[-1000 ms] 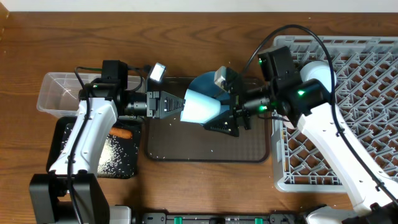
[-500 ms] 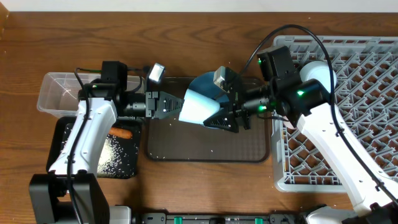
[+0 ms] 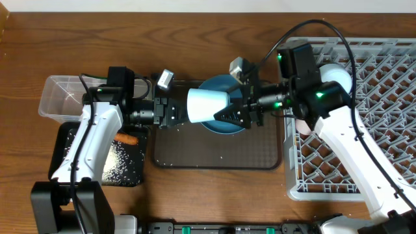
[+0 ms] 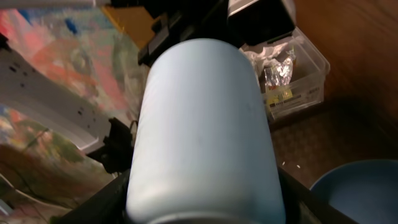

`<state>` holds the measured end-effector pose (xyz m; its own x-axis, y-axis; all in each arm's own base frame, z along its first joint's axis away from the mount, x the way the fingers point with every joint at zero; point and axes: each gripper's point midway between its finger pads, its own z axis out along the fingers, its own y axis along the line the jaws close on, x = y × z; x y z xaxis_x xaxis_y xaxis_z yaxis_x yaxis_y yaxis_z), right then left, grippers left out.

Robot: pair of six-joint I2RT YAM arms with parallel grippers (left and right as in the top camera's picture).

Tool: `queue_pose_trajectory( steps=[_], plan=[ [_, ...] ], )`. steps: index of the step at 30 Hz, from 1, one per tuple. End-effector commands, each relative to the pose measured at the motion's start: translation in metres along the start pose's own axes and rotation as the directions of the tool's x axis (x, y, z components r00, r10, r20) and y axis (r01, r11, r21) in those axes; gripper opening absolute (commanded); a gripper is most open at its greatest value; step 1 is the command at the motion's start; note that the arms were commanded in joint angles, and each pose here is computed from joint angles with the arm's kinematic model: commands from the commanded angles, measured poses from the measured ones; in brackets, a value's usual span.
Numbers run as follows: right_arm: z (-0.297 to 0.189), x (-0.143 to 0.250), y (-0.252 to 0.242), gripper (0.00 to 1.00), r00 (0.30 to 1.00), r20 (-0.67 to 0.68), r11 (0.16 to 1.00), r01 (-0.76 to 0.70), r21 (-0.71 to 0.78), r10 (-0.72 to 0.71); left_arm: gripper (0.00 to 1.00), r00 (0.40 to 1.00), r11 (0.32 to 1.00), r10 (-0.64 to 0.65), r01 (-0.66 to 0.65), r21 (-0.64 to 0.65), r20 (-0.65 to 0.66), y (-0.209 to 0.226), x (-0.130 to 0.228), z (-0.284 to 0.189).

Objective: Sort waste into correct bins and load items into the dishwasher rack
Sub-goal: 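Carry the light-blue cup with right gripper into the rack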

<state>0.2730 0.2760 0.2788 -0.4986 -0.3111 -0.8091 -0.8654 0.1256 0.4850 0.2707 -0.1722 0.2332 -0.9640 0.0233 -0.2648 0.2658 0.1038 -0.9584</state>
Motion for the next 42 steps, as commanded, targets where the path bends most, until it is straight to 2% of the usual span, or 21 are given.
queue_pose_trajectory(
  steps=[1,6,9,11,14,16,19,23,27,29,31,34,42],
  plan=[
    [-0.013,-0.007,-0.008,0.37,0.999,0.035,0.999,-0.041,0.032,0.040,0.13,1.000,0.999,0.004,-0.004,-0.034,-0.009,0.006,0.004,0.000],
    [-0.016,-0.008,-0.011,0.37,0.998,0.042,0.998,-0.046,0.041,0.045,0.14,1.000,0.998,0.015,-0.016,-0.065,-0.014,0.012,0.003,0.000],
    [-0.022,-0.008,-0.015,0.35,0.994,0.052,0.993,-0.102,0.052,0.099,0.17,0.997,0.978,0.073,-0.078,-0.193,-0.032,0.035,0.000,-0.003],
    [-0.028,-0.009,-0.017,0.34,0.988,0.065,0.988,-0.144,0.064,0.140,0.30,0.995,0.955,0.092,-0.101,-0.277,-0.046,0.050,-0.002,-0.007],
    [-0.049,-0.012,-0.019,0.31,0.978,0.103,0.976,-0.192,0.101,0.182,0.61,0.994,0.942,0.094,-0.106,-0.317,-0.054,0.057,-0.002,-0.009],
    [-0.067,-0.014,-0.021,0.29,0.967,0.139,0.960,-0.235,0.149,0.215,0.72,0.994,0.942,0.097,-0.109,-0.317,-0.054,0.057,-0.002,-0.009],
    [-0.103,-0.009,-0.027,0.29,0.938,0.207,0.900,-0.330,0.285,0.278,0.80,0.993,0.937,0.100,-0.113,-0.332,-0.056,0.059,-0.003,-0.010],
    [-0.162,0.013,-0.029,0.27,0.877,0.328,0.727,-0.476,0.495,0.351,0.89,0.992,0.911,0.106,-0.124,-0.394,-0.067,0.070,-0.003,-0.014],
    [-0.226,0.067,-0.024,0.12,0.754,0.487,0.369,-0.647,0.668,0.441,0.93,0.991,0.898,0.109,-0.129,-0.420,-0.072,0.075,-0.004,-0.016],
    [-0.250,0.097,-0.016,0.08,0.696,0.544,0.178,-0.678,0.713,0.468,0.94,0.991,0.897,0.114,-0.134,-0.420,-0.071,0.075,-0.005,-0.016],
    [-0.266,0.121,-0.008,0.05,0.658,0.577,0.036,-0.674,0.738,0.484,0.95,0.990,0.896,0.124,-0.142,-0.421,-0.070,0.075,-0.006,-0.016],
    [-0.272,0.141,0.001,0.05,0.628,0.577,-0.057,-0.649,0.758,0.522,0.97,0.986,0.892,0.149,-0.164,-0.421,-0.068,0.075,-0.011,-0.016],
    [-0.261,0.178,0.019,0.01,0.510,0.537,-0.145,-0.620,0.771,0.672,0.99,0.984,0.868,0.164,-0.180,-0.463,-0.073,0.082,-0.014,-0.020]
  ],
)
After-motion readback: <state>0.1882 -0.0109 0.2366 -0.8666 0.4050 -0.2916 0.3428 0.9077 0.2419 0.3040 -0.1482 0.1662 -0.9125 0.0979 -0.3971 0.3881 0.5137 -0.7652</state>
